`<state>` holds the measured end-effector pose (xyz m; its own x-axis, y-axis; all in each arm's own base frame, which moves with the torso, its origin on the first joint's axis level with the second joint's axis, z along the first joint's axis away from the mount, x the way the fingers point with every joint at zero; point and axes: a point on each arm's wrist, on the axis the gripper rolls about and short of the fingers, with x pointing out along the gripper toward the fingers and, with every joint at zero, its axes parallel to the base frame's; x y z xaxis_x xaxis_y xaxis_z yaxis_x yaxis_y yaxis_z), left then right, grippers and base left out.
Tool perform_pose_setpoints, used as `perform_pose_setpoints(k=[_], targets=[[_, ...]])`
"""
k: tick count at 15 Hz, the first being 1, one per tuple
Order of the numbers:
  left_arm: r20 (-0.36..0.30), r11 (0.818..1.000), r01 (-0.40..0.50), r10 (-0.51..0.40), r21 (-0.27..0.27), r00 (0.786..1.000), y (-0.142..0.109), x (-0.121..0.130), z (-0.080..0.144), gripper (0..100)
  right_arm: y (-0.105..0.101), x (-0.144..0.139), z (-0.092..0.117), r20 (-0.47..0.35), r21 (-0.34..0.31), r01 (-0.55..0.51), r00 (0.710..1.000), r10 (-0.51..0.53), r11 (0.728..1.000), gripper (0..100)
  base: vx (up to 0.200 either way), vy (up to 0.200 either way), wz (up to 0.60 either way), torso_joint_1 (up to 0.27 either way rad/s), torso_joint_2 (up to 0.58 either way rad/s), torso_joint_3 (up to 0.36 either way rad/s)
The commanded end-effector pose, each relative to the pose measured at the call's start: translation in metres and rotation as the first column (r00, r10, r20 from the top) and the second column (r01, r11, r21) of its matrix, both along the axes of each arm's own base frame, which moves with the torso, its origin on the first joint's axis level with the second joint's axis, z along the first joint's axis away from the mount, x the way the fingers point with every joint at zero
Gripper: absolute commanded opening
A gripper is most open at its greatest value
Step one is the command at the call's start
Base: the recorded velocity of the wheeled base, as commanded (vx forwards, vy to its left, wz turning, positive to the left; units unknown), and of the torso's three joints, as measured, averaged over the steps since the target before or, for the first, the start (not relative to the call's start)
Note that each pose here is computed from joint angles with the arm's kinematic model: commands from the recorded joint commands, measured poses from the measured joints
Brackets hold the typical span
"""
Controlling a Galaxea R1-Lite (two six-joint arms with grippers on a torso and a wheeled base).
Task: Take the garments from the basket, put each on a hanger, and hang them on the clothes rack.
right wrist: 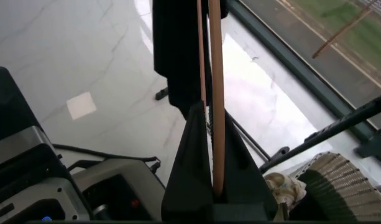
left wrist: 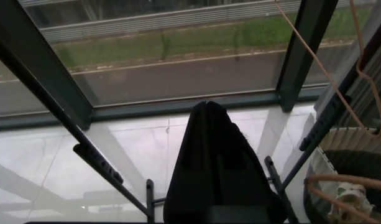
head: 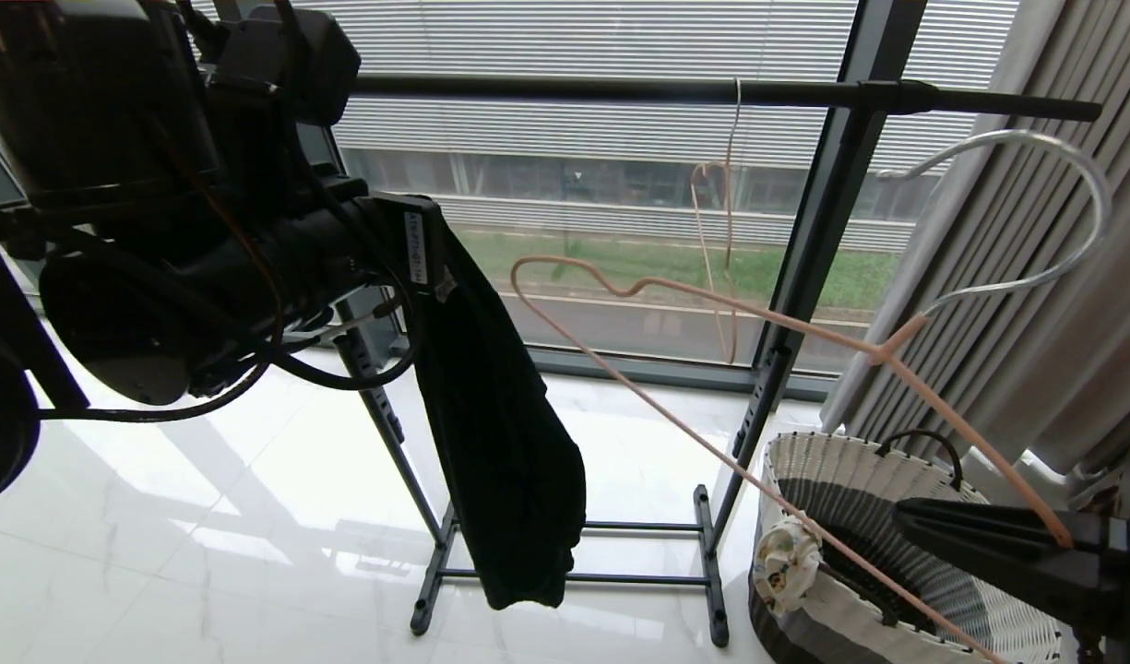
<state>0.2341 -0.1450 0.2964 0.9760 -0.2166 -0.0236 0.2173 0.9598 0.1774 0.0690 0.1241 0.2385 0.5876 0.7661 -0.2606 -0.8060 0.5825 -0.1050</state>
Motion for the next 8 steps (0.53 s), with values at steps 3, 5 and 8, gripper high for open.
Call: perform_pose_setpoints(k=[3,5,8], targets=[[-0.003,1.000,0.007,-0.007,0.002,1.000,-0.0110,0.0123,-0.0078,0,0.0226,0.0009,-0.0129,-0.035,-0.066,-0.060,0.998,0.058,0.996,0,0.000,0.000,0.00,0.000,0.00,0.000],[0.017,1.000,0.001,-0.001,-0.007,1.000,-0.0130,0.0163,-0.0084,0,0.0225,0.0009,-0.0133,-0.036,-0.067,-0.060,0.998,0.058,0.996,0,0.000,0.000,0.00,0.000,0.00,0.000],[0.020,1.000,0.016,-0.016,-0.007,1.000,-0.0171,0.0142,-0.0090,0,0.0239,0.0015,-0.0139,-0.037,-0.068,-0.060,0.998,0.057,0.996,0,0.000,0.000,0.00,0.000,0.00,0.000]])
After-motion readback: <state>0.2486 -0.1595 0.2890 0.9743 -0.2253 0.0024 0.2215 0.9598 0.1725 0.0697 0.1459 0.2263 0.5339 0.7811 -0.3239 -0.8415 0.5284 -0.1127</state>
